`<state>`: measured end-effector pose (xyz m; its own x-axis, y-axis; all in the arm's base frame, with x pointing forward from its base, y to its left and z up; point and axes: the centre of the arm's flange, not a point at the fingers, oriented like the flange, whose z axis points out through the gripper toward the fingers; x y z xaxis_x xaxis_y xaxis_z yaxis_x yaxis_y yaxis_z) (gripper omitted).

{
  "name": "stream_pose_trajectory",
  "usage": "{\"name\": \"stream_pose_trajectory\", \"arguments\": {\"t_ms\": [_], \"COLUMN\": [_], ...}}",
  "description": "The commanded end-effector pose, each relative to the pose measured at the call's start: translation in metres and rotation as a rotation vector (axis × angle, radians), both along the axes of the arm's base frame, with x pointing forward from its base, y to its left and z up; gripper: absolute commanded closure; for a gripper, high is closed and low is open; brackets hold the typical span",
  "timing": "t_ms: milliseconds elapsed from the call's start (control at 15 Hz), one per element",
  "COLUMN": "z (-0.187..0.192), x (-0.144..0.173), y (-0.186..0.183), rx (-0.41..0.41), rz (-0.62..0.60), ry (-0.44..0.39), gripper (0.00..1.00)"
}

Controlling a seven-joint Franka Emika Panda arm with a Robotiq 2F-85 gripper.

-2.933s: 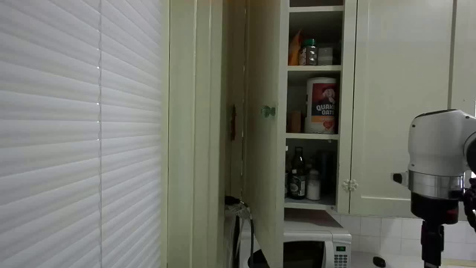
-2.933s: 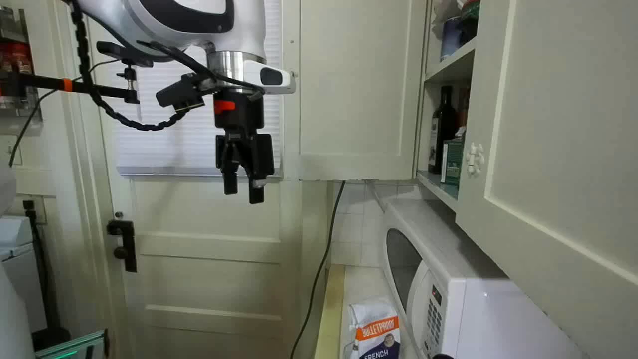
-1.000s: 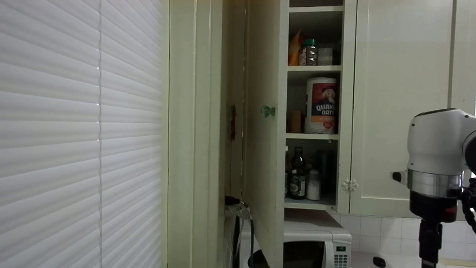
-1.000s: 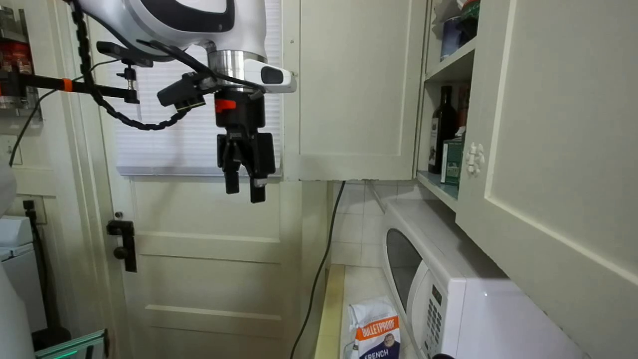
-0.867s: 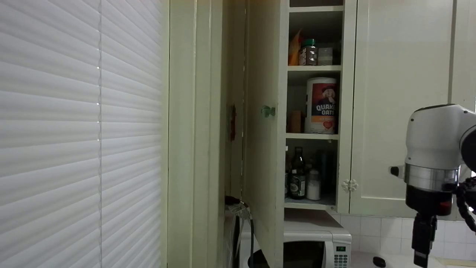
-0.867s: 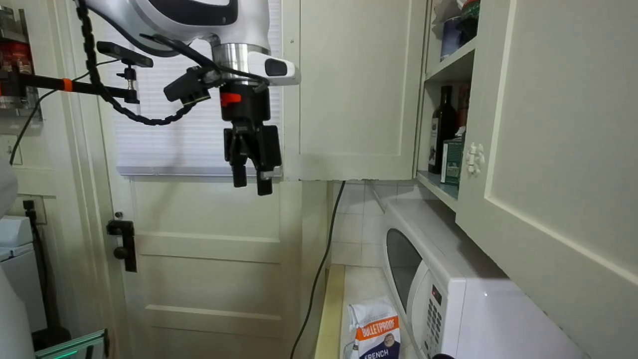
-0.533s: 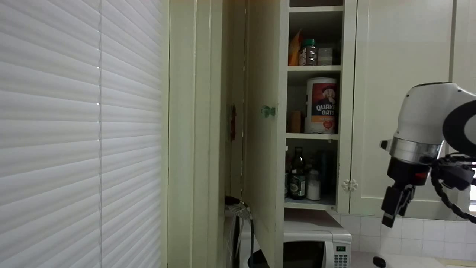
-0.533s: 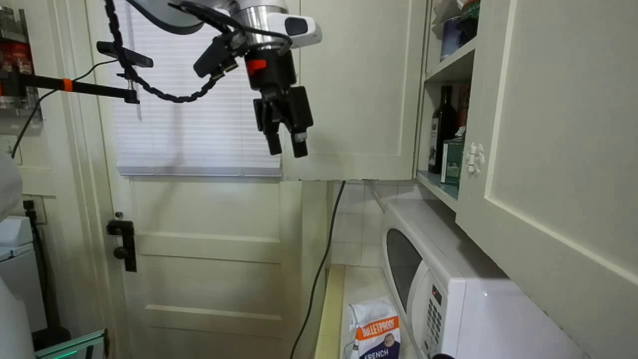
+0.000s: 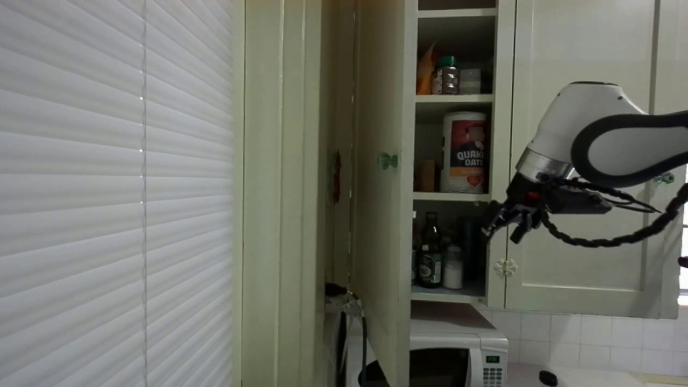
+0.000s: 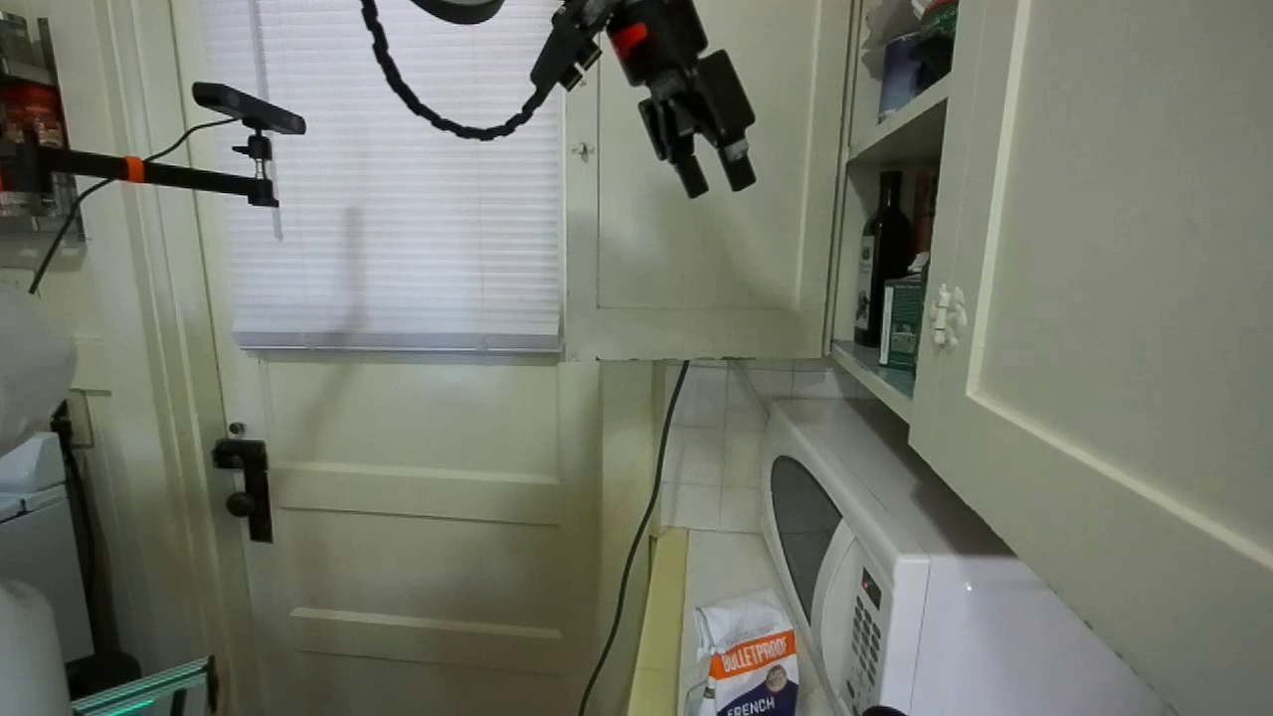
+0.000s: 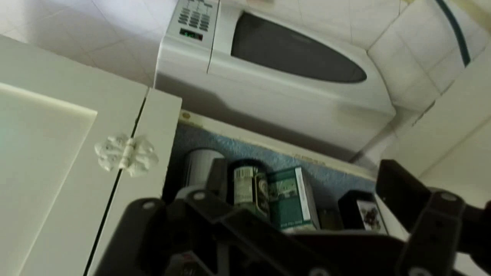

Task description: Remove the cupcake liners from the top cabinet

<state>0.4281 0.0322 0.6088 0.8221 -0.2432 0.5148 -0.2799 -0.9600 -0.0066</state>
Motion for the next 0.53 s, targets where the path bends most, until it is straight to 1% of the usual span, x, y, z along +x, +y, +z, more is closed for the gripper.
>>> {"name": "stream_pose_trajectory", "arguments": {"t_ms": [0, 133, 267, 467], "z": [0.04, 0.06, 0.079, 0.104], "x": [0.05, 0.066, 0.08, 0.092], "y": [0.009, 0.011, 0.009, 0.005], "rx": [0.01, -0.006, 0.01, 0.107], "rz": [-0.12, -0.173, -0.265, -0.38], "ry": [-0.148, -0.233, -0.301, -0.389], "gripper": [0.0, 0.0, 0.0, 0.0]}}
